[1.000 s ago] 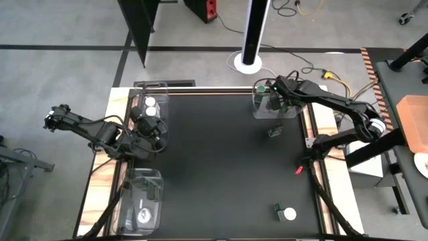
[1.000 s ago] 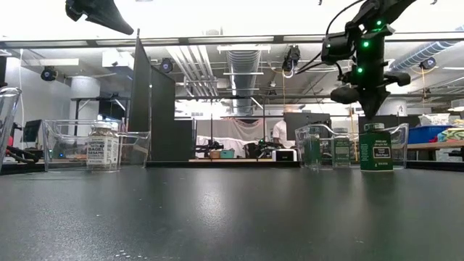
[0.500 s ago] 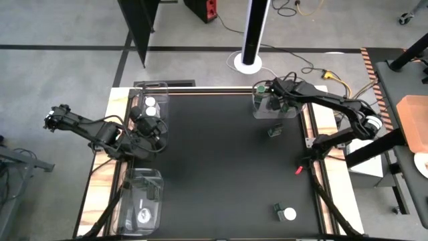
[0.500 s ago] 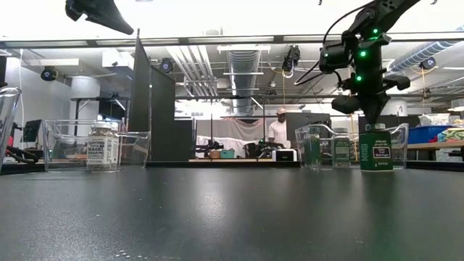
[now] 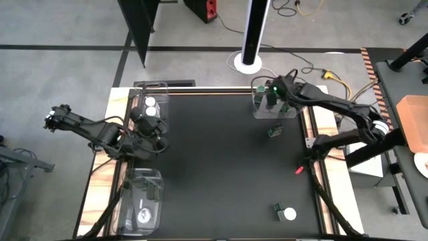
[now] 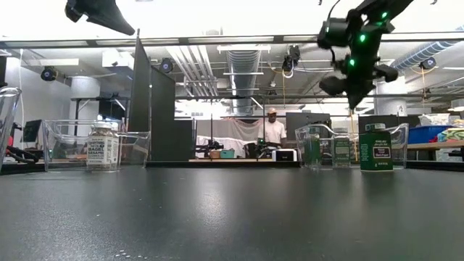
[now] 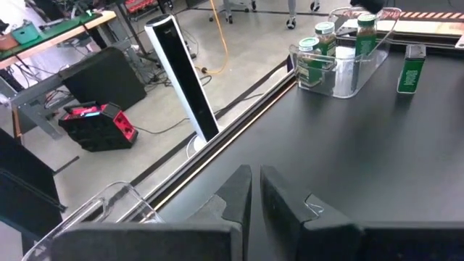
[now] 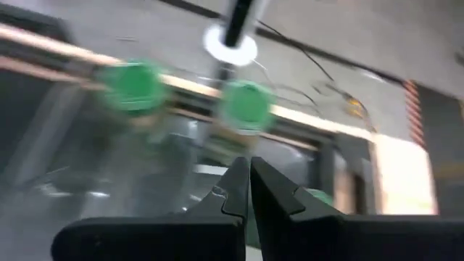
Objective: Sort spices by type
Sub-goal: Put the top black seasoning can into the bottom left transparent bin
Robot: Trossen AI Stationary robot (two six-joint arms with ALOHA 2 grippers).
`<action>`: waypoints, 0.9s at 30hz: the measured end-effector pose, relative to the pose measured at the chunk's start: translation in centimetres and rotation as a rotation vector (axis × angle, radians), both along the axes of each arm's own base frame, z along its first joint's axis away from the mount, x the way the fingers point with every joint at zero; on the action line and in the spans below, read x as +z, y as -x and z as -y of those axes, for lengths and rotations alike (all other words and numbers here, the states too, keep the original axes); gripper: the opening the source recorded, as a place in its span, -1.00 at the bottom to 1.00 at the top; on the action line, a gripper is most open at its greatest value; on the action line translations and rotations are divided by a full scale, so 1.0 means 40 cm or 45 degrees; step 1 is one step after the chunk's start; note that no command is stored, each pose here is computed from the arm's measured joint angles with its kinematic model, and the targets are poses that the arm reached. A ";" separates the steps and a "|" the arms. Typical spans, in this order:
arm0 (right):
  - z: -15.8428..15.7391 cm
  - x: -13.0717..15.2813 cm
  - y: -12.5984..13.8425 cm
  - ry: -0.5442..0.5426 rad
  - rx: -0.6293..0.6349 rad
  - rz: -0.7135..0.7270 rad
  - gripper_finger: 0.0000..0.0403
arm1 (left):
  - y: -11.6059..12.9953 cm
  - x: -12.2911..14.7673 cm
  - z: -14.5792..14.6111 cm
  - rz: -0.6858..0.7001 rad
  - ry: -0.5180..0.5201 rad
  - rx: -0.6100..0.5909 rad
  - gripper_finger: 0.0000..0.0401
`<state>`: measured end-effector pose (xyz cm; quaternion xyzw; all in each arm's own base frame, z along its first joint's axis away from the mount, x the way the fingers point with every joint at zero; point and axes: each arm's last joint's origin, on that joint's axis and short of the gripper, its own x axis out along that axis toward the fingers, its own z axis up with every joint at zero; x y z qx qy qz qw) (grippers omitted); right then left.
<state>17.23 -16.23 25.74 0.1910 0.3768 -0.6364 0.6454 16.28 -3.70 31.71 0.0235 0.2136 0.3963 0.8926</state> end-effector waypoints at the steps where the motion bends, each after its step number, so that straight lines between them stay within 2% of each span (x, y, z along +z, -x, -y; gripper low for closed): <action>1: -0.014 0.007 -0.009 0.014 0.055 0.026 -0.95 | -0.001 -0.001 0.001 -0.003 -0.001 0.000 -0.92; 6: -0.108 0.025 -0.066 0.093 0.346 0.144 -0.95 | -0.014 -0.010 0.005 -0.032 -0.012 -0.001 -0.92; 11: -0.215 0.028 -0.124 0.102 0.609 0.199 -0.95 | -0.038 -0.020 0.015 -0.032 -0.005 -0.005 -0.92; 15: -0.313 0.020 -0.154 0.051 0.841 0.198 -0.95 | -0.057 -0.032 0.023 -0.054 -0.008 -0.009 -0.92; 19: -0.402 0.015 -0.161 -0.083 1.066 0.249 -0.95 | -0.079 -0.054 0.034 -0.111 0.049 -0.049 -0.92; 22: -0.447 0.008 -0.150 -0.186 1.083 0.267 -0.95 | -0.095 -0.071 0.041 -0.120 0.069 -0.032 -0.92; 27: -0.469 -0.015 -0.102 -0.322 0.905 0.147 -0.95 | -0.113 -0.083 0.048 -0.147 0.056 -0.021 -0.92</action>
